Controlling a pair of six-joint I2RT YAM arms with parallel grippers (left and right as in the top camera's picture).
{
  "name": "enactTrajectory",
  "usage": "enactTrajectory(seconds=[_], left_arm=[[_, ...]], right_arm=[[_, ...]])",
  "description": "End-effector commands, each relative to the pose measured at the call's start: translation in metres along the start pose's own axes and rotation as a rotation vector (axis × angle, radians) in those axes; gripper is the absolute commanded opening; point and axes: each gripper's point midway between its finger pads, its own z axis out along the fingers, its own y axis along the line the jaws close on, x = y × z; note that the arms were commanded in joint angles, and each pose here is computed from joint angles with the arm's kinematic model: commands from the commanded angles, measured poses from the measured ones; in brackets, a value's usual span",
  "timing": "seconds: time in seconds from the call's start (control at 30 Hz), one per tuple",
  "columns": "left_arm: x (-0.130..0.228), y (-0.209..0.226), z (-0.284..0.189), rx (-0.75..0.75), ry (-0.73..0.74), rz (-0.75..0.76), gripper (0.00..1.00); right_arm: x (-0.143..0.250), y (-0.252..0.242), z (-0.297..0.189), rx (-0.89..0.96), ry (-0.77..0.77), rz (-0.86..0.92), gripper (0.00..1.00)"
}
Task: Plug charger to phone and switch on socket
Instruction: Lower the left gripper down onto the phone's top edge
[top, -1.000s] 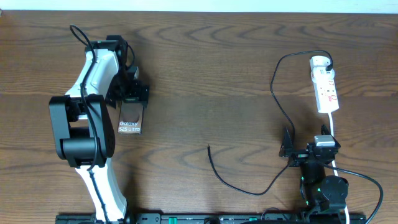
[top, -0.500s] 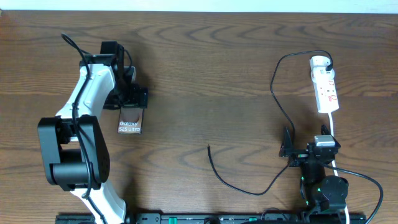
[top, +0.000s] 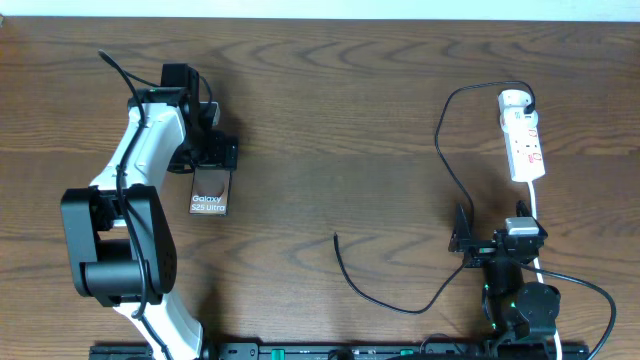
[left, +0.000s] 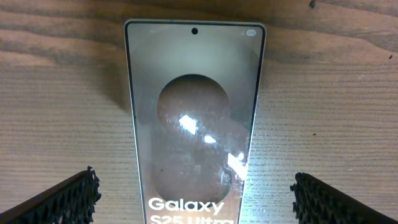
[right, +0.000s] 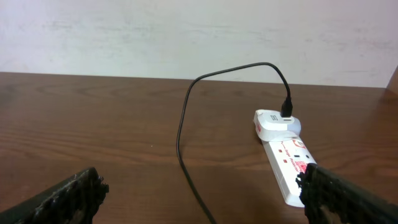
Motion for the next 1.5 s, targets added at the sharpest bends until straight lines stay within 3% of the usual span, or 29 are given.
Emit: enactTrajectory(seconds=[0.0, 1.13, 1.47], left_arm=[[0.001, 0.002, 0.002, -0.005, 0.001, 0.027, 0.98], [0.001, 0.003, 0.029, -0.006, 0.005, 0.027, 0.98], [0.02, 0.003, 0.043, -0.003, 0.051, 0.025, 0.98]], right_arm=[[0.0, 0.0, 0.0, 0.004, 0.0, 0.01, 0.99], [0.0, 0.0, 0.0, 0.004, 0.0, 0.01, 0.99], [0.0, 0.0, 0.0, 0.004, 0.0, 0.01, 0.99]])
